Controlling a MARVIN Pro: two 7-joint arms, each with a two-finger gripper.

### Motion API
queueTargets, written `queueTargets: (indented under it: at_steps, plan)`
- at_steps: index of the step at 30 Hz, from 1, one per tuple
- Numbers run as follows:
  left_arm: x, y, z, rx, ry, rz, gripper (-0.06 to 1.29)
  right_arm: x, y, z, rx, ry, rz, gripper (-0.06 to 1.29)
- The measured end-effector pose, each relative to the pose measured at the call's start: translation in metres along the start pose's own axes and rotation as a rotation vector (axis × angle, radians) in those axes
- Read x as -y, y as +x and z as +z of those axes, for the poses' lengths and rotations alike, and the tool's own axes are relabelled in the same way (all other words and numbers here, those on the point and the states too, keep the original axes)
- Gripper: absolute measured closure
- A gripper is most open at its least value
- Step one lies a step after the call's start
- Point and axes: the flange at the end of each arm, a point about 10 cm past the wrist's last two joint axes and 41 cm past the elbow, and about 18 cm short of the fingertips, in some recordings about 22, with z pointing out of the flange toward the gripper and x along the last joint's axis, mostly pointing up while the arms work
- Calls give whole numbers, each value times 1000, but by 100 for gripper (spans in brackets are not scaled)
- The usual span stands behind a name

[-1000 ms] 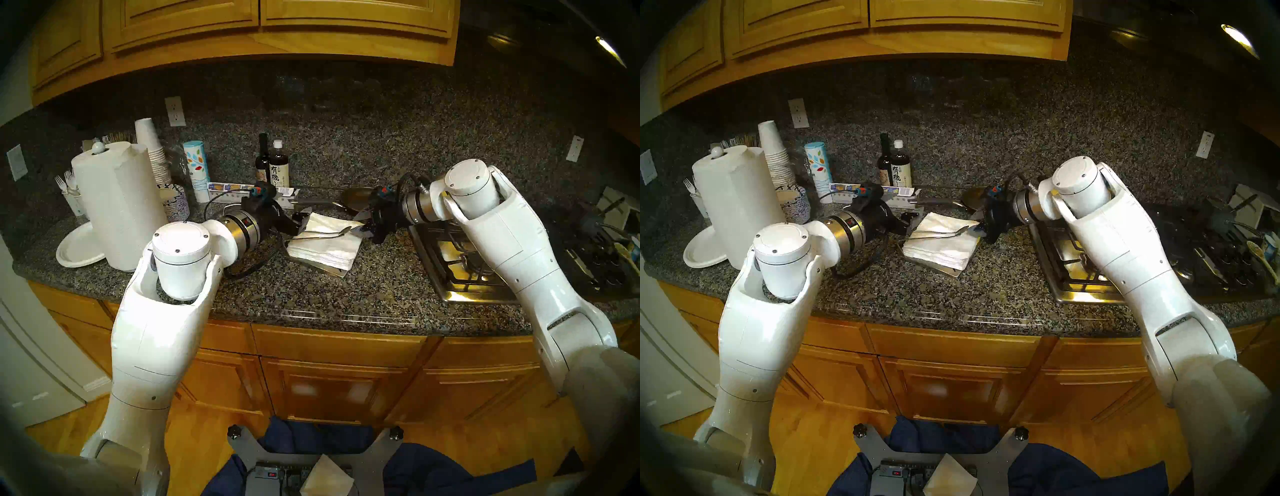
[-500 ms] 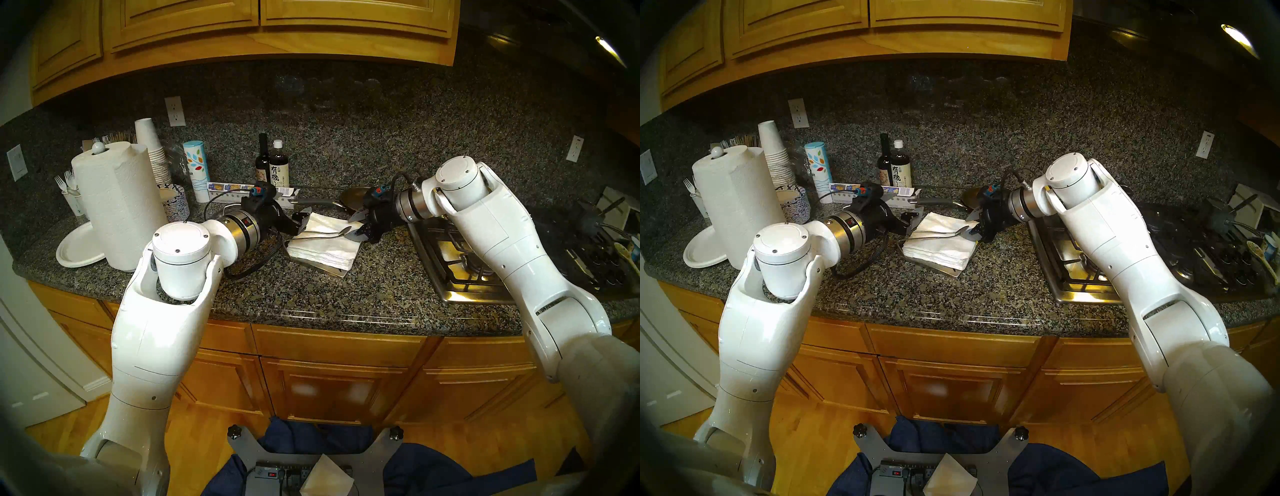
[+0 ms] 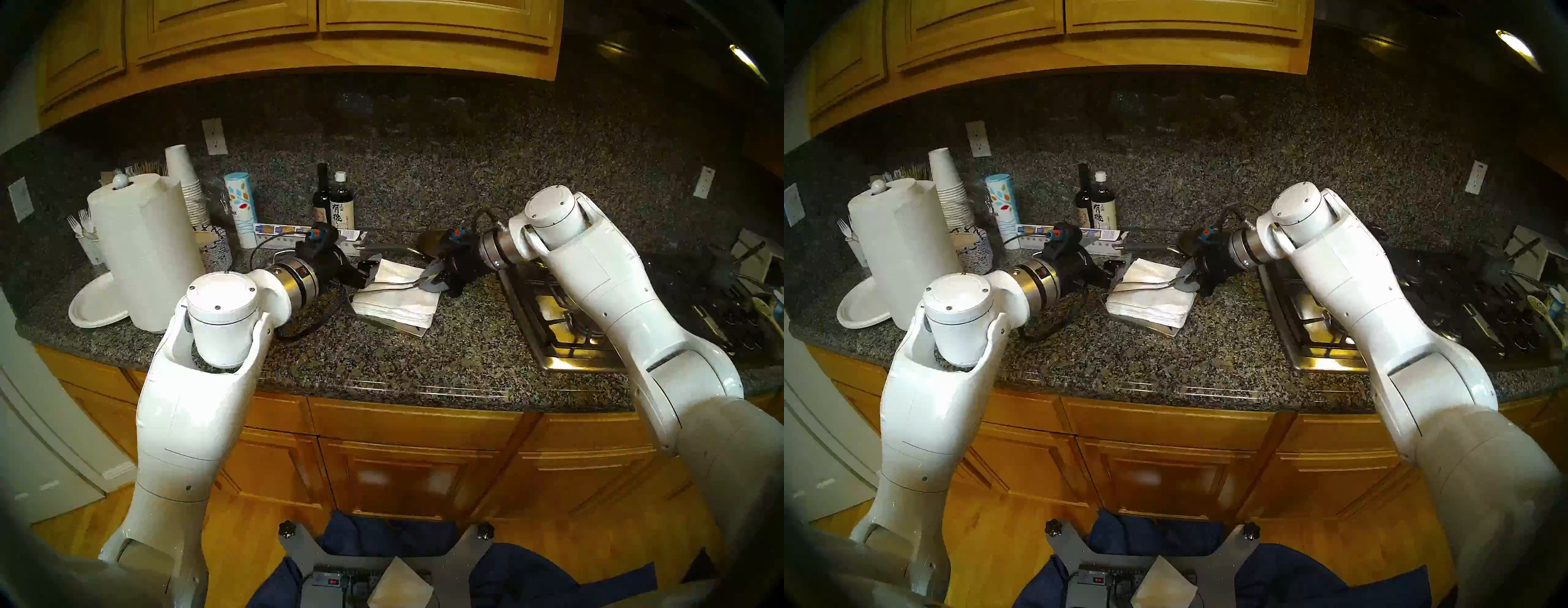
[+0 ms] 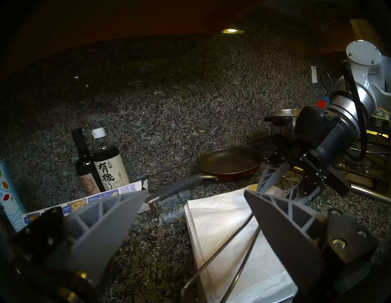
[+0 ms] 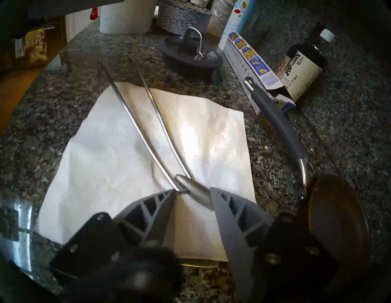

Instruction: Take napkin out of napkin holder

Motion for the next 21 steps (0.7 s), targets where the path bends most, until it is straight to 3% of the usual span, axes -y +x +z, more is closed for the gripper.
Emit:
queueTargets:
  at_steps: [1, 8, 13, 16, 20, 21]
  plan:
    - [0, 0, 0, 0, 0, 0, 0, 0, 0, 0, -1, 5, 0, 72]
    - [0, 0, 0, 0, 0, 0, 0, 0, 6, -1, -15, 26, -12, 78]
    - [0, 0, 0, 0, 0, 0, 0, -1, 10, -2, -21, 34, -19, 94]
    - [0, 0, 0, 0, 0, 0, 0, -3, 11, -3, -23, 31, -16, 92]
    - [0, 0, 0, -1, 0, 0, 0, -7, 9, -3, -20, 21, -3, 81]
    - [0, 0, 0, -1, 0, 0, 0, -8, 8, -3, -19, 19, 0, 72]
